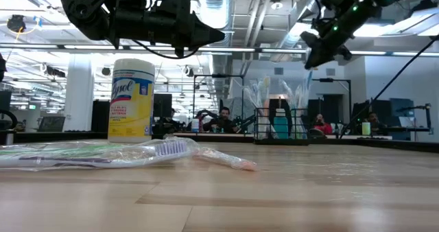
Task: Pick & Place toothbrushing station
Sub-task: Put the blue toothbrush into the black mesh organizer
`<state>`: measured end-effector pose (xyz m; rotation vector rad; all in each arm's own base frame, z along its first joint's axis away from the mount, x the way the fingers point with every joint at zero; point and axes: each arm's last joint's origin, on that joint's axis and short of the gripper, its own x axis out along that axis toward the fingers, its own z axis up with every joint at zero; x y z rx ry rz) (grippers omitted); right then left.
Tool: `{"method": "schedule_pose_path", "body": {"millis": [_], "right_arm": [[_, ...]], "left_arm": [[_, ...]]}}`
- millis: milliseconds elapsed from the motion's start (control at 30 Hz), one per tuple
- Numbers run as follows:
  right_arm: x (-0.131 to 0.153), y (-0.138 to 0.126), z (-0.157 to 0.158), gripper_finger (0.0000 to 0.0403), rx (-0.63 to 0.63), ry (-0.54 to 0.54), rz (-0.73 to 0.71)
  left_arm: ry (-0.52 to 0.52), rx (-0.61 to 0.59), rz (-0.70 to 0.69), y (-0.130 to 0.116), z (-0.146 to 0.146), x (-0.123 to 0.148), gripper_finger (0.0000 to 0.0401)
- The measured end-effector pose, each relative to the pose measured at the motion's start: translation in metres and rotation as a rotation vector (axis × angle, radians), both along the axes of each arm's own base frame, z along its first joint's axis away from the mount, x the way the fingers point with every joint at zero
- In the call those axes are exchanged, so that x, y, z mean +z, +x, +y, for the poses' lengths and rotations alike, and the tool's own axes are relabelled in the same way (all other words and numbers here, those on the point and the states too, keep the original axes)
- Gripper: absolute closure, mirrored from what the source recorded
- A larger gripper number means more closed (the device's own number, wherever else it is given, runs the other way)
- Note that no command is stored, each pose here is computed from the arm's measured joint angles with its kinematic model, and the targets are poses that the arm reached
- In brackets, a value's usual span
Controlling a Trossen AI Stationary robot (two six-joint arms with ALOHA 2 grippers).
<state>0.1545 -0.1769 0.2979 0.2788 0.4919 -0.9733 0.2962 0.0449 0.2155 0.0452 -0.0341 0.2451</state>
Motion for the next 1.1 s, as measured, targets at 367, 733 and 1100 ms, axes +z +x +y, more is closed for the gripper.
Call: {"method": "schedule_pose_path", "body": {"millis": [367,733,1100], "right_arm": [[-0.022,0.014,-0.016,0.0399,0.011,0.051,0.056],[-0.04,0.026,-0.026,0.0398,0.014,0.108,0.082],[-0.059,0.036,-0.036,0.0394,0.051,0.161,0.092]], "left_arm": [[0.001,-0.001,0.0,0.0,0.0,0.0,0.0401],[0.002,-0.001,0.0,0.0,0.0,0.0,0.0401],[0.002,-0.001,0.001,0.0,0.0,0.0,0.0401]]}}
